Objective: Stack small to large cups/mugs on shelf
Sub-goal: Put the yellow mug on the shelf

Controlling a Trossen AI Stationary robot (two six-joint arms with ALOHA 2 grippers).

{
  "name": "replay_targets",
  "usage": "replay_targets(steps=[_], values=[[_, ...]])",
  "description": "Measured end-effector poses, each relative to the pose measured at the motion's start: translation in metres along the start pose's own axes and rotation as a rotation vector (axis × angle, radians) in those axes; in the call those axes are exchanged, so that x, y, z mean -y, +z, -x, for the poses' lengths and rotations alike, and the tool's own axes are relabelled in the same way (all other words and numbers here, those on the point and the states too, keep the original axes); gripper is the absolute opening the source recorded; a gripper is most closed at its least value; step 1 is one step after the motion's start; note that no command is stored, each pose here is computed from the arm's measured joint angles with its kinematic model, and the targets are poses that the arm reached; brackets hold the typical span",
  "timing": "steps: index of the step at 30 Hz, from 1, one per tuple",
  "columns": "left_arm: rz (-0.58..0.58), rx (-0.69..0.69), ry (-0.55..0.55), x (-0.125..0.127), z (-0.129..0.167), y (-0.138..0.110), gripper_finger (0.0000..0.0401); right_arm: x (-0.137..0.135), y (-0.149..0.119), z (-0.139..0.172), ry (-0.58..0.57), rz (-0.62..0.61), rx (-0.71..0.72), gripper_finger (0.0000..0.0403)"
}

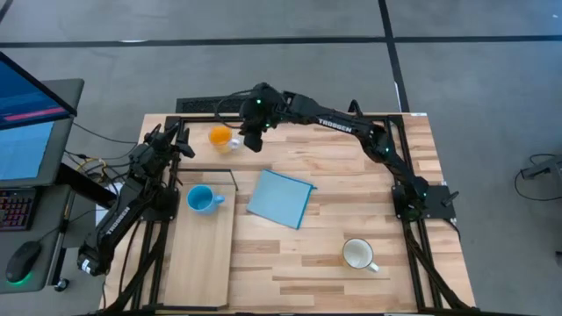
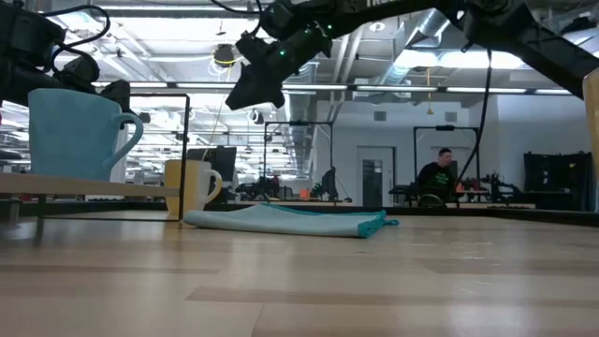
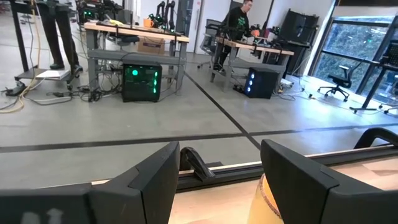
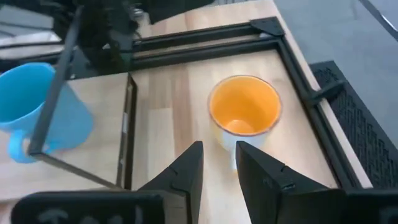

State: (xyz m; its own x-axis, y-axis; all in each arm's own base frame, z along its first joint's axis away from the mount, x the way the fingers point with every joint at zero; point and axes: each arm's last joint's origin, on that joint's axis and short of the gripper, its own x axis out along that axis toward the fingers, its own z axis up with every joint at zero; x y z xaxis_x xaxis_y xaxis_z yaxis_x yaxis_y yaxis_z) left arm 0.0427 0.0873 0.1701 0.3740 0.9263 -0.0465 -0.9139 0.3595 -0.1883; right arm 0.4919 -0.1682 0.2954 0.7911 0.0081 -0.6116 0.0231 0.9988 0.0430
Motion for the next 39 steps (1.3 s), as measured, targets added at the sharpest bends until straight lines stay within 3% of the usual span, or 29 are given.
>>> replay_targets(steps=[3, 15, 21, 39], values=[[0.0, 0.0, 0.0, 0.0, 0.0, 0.0, 0.0217, -0.002, 0.0, -0.002, 0.007, 0.018, -0.001, 0.0118], [-0.002, 0.002, 0.012, 0.0, 0.0, 0.0, 0.0217, -0.001, -0.032, -0.059, 0.005, -0.013, -0.065, 0.0118], [-0.003, 0.002, 0.012, 0.0, 0.0, 0.0, 0.0217, 0.005, -0.034, -0.06, -0.14, -0.018, -0.088, 0.0118], [-0.003, 0.002, 0.016, 0.0, 0.0, 0.0, 0.0217, 0.001, -0.028, -0.061, -0.143, 0.006, -0.041, 0.0118]])
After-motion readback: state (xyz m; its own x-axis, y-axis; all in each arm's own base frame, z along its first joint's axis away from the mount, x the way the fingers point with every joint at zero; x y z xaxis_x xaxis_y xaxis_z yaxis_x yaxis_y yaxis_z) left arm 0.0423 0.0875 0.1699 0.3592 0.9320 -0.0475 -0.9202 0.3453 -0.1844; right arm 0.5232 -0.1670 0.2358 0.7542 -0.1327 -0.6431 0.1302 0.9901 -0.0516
